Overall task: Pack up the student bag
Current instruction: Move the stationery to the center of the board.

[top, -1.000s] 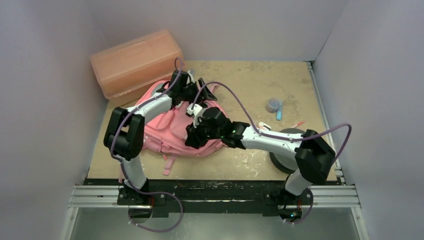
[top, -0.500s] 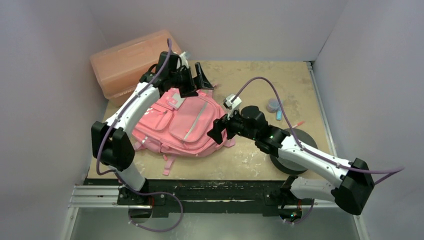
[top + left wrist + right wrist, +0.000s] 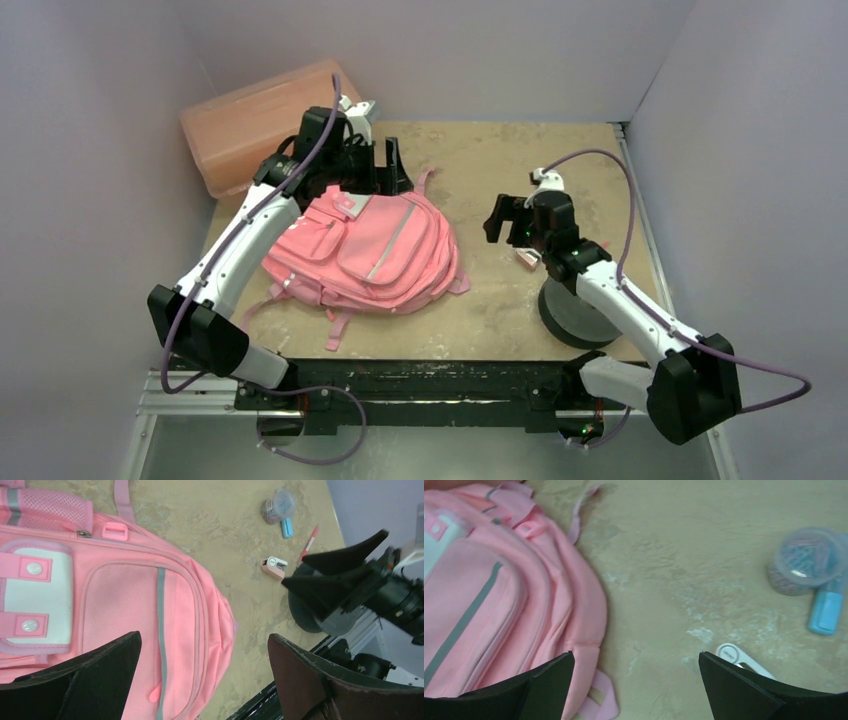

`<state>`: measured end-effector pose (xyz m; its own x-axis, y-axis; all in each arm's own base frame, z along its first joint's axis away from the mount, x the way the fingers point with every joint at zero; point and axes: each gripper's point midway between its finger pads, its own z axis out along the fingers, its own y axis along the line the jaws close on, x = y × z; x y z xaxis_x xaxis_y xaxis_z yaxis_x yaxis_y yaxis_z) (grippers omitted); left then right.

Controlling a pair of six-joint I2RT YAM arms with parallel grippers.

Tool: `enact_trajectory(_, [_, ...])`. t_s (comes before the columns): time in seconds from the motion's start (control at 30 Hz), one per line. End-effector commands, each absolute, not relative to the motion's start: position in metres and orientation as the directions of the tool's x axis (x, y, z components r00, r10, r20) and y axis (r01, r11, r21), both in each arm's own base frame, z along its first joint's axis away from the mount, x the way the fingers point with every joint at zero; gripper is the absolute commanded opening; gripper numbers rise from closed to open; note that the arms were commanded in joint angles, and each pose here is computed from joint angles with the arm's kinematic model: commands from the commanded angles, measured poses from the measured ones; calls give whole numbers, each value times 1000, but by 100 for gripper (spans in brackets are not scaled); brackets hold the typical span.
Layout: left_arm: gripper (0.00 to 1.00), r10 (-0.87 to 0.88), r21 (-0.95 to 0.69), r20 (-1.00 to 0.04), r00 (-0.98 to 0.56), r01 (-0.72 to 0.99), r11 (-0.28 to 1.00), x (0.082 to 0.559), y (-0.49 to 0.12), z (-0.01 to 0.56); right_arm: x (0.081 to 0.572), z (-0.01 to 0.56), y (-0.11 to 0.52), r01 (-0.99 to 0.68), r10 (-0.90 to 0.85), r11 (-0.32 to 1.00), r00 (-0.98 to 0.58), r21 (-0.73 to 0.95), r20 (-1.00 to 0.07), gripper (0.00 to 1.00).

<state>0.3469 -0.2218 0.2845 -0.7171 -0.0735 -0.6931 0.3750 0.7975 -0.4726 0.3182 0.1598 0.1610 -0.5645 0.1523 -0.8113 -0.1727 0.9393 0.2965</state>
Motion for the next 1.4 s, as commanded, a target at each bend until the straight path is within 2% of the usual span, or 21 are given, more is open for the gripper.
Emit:
enact_trajectory(0.0, [98, 69, -364, -728, -683, 469, 805, 331, -239, 274, 342, 154, 112, 33, 287, 946, -547, 322, -786, 99])
enact_trajectory(0.13, [98, 143, -323, -720, -679, 510, 797, 318, -257, 264, 353, 125, 65, 260, 441, 897, -585, 357, -681, 99])
enact_trajectory(0.27, [98, 128, -386, -703, -700, 526, 758, 309, -270, 265, 354, 100, 39, 365, 498, 867, -625, 340, -601, 99])
enact_trajectory(0.57, [98, 111, -483, -651, -751, 523, 703, 295, -284, 269, 356, 122, -12, 550, 527, 810, -535, 201, -661, 99])
enact_trajectory(0.77, [98, 109, -498, -656, -747, 537, 681, 288, -284, 279, 353, 122, -53, 736, 662, 653, -442, 177, -605, 99])
enact_trajectory(0.97, [98, 111, -527, -641, -760, 541, 655, 283, -289, 282, 340, 100, -93, 818, 743, 554, -402, 156, -535, 99])
enact_trajectory(1.1, [98, 111, -572, -615, -780, 539, 618, 278, -297, 282, 326, 74, -106, 853, 814, 489, -372, 181, -446, 99])
enact_trajectory(1.37, [98, 124, -625, -585, -801, 543, 560, 270, -306, 283, 332, 33, -95, 816, 807, 562, -504, 137, -308, 99])
